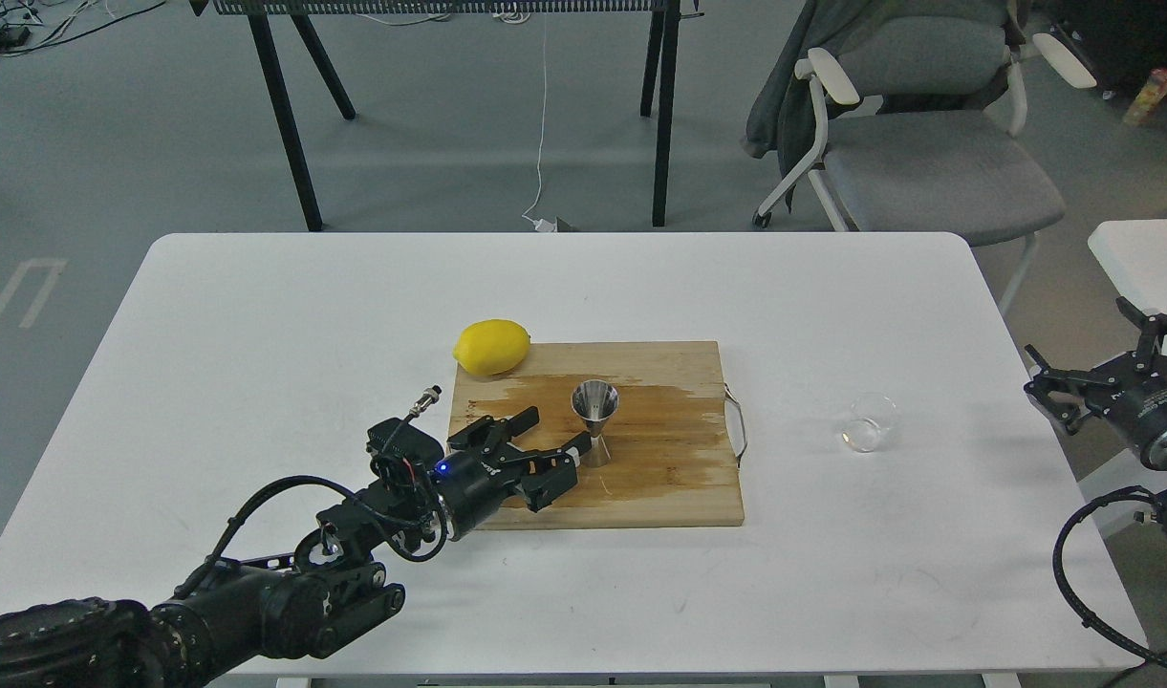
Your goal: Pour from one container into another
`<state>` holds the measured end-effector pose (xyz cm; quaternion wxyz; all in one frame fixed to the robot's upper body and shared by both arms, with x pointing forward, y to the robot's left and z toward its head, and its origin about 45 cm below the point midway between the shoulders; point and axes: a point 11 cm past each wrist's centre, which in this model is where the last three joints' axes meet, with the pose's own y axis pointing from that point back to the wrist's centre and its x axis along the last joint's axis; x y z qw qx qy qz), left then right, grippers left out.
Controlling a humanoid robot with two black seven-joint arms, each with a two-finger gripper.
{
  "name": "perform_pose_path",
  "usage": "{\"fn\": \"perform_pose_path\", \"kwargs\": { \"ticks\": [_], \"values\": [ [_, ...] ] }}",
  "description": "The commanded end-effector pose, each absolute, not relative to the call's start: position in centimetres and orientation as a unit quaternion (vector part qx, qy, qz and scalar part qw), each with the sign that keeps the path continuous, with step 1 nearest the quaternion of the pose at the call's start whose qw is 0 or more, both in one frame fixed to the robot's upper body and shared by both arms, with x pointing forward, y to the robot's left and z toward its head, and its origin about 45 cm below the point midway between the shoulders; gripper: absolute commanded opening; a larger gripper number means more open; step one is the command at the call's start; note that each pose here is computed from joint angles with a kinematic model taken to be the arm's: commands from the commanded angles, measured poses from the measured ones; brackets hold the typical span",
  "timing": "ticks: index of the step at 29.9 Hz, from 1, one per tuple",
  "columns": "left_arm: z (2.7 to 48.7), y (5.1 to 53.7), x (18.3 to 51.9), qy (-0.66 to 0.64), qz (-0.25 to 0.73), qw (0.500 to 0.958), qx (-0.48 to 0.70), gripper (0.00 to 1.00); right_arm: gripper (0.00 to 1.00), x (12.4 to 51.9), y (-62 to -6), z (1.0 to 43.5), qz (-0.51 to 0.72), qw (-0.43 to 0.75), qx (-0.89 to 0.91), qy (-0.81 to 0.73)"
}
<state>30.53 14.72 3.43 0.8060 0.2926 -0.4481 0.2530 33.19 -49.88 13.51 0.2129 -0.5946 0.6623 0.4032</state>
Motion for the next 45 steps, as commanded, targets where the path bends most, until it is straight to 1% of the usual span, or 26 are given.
{"fn": "perform_pose_path", "kwargs": {
  "ticks": [1, 4, 6, 8, 9, 13, 16, 20, 22, 23, 26, 29, 32, 34, 36, 38, 41, 45],
  "values": [
    [3.7, 16.0, 29.4, -0.443, 0.251, 0.812, 0.285, 0.9, 1.0, 33.0, -49.9, 13.4, 0.404, 0.212, -0.594, 0.663],
    [5.1, 18.5, 29.0, -0.444, 0.258, 0.811, 0.279, 0.89, 1.0, 32.8, -50.1, 13.3, 0.404, 0.212, -0.591, 0.665],
    [7.1, 21.2, 29.7, -0.445, 0.28, 0.804, 0.278, 0.89, 1.0, 32.8, -50.1, 13.2, 0.405, 0.212, -0.591, 0.664],
    [9.9, 24.9, 31.1, -0.435, 0.327, 0.791, 0.281, 0.89, 1.0, 32.7, -50.1, 13.2, 0.405, 0.212, -0.591, 0.665],
    [11.3, 26.9, 31.8, -0.432, 0.349, 0.782, 0.285, 0.89, 1.0, 32.7, -50.2, 13.3, 0.405, 0.211, -0.591, 0.666],
    [18.8, 35.2, 35.3, -0.443, 0.449, 0.717, 0.297, 0.9, 1.0, 32.8, -50.0, 13.3, 0.408, 0.209, -0.594, 0.661],
    [21.9, 37.4, 37.2, -0.387, 0.457, 0.747, 0.289, 0.91, 1.0, 33.0, -49.8, 13.6, 0.412, 0.206, -0.599, 0.655],
    [25.1, 38.8, 38.1, -0.251, 0.449, 0.828, 0.222, 0.91, 1.0, 33.5, -49.4, 14.0, 0.413, 0.2, -0.607, 0.649],
    [25.5, 39.6, 37.8, -0.167, 0.432, 0.867, 0.182, 0.92, 1.0, 33.7, -49.1, 14.3, 0.413, 0.199, -0.614, 0.643],
    [25.7, 40.8, 37.9, -0.146, 0.447, 0.866, 0.17, 0.92, 1.0, 33.9, -49.0, 14.9, 0.411, 0.195, -0.622, 0.638],
    [26.0, 44.1, 38.3, -0.101, 0.52, 0.84, 0.114, 0.92, 0.99, 34.0, -48.4, 16.4, 0.417, 0.167, -0.65, 0.613],
    [26.0, 46.8, 38.3, -0.047, 0.588, 0.807, 0.03, 0.92, 0.98, 34.1, -47.4, 17.0, 0.425, 0.162, -0.665, 0.592],
    [26.1, 50.3, 37.9, 0.006, 0.655, 0.753, -0.064, 0.93, 0.98, 33.6, -47.5, 18.4, 0.432, 0.191, -0.665, 0.578],
    [26.3, 51.7, 37.6, 0.029, 0.681, 0.722, -0.119, 0.93, 0.98, 32.6, -47.3, 19.3, 0.45, 0.23, -0.658, 0.558],
    [26.4, 52.5, 37.4, 0.039, 0.692, 0.707, -0.143, 0.93, 0.98, 31.9, -47.0, 20.2, 0.469, 0.277, -0.645, 0.536],
    [26.2, 52.5, 37.4, 0.044, 0.694, 0.702, -0.152, 0.93, 0.98, 31.0, -46.5, 20.3, 0.493, 0.322, -0.625, 0.513],
    [24.5, 51.7, 37.3, 0.062, 0.695, 0.7, -0.156, 0.93, 0.98, 29.4, -46.5, 19.5, 0.521, 0.37, -0.585, 0.5],
    [23.4, 51.6, 36.8, 0.072, 0.697, 0.697, -0.152, 0.93, 0.98, 27.2, -45.8, 17.9, 0.544, 0.39, -0.551, 0.499]
  ]
}}
